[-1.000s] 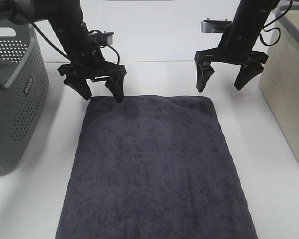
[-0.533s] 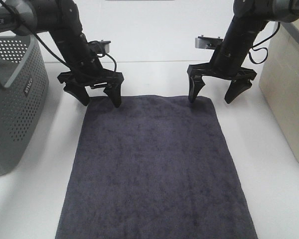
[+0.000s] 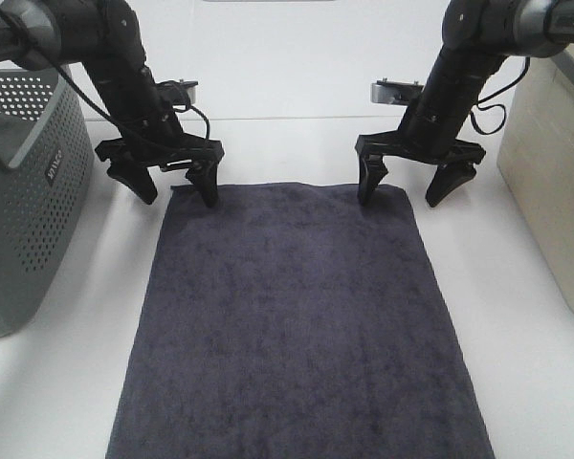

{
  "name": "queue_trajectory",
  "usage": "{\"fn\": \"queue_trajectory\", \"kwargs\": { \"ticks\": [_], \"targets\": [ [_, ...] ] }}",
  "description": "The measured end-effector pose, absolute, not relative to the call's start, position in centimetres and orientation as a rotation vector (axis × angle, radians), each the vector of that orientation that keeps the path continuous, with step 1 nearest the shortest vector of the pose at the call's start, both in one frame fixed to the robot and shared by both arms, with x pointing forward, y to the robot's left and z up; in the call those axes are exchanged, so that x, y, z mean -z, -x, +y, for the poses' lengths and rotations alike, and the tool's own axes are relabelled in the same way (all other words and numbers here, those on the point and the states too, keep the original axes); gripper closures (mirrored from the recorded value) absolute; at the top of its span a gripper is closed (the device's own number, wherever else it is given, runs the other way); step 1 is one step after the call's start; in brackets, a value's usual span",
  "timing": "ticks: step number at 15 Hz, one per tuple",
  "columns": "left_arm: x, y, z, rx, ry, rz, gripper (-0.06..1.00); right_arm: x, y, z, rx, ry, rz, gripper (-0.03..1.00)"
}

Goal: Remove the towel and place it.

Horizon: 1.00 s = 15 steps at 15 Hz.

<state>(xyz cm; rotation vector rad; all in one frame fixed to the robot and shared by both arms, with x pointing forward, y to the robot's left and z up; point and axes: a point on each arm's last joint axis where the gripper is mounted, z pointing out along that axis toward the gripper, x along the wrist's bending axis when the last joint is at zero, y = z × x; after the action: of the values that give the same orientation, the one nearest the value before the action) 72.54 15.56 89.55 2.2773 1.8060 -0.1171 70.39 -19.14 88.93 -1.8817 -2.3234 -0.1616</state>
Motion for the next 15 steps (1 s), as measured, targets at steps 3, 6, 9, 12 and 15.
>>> {"fn": "queue_trajectory", "kwargs": {
  "ticks": [3,6,9,12,15],
  "targets": [
    [-89.6,-73.0,16.2,0.075,-2.249,1.817,0.09,-88.2,-70.5,-19.0,0.178,1.887,-2.309,0.01],
    [-89.6,-73.2,16.3,0.056,-2.236,1.812,0.09,-88.2,-70.6,-18.9,0.194,1.891,-2.303,0.01],
    [-89.2,-73.2,16.3,0.061,-2.239,1.816,0.09,-88.2,-70.6,-18.9,0.196,1.892,-2.304,0.01],
    [-88.2,-73.2,16.2,0.085,-2.240,1.827,0.09,-88.2,-70.7,-18.9,0.211,1.898,-2.306,0.02],
    [-88.0,-73.2,16.2,0.093,-2.243,1.830,0.09,-88.3,-70.9,-18.9,0.236,1.909,-2.314,0.02]
  ]
}}
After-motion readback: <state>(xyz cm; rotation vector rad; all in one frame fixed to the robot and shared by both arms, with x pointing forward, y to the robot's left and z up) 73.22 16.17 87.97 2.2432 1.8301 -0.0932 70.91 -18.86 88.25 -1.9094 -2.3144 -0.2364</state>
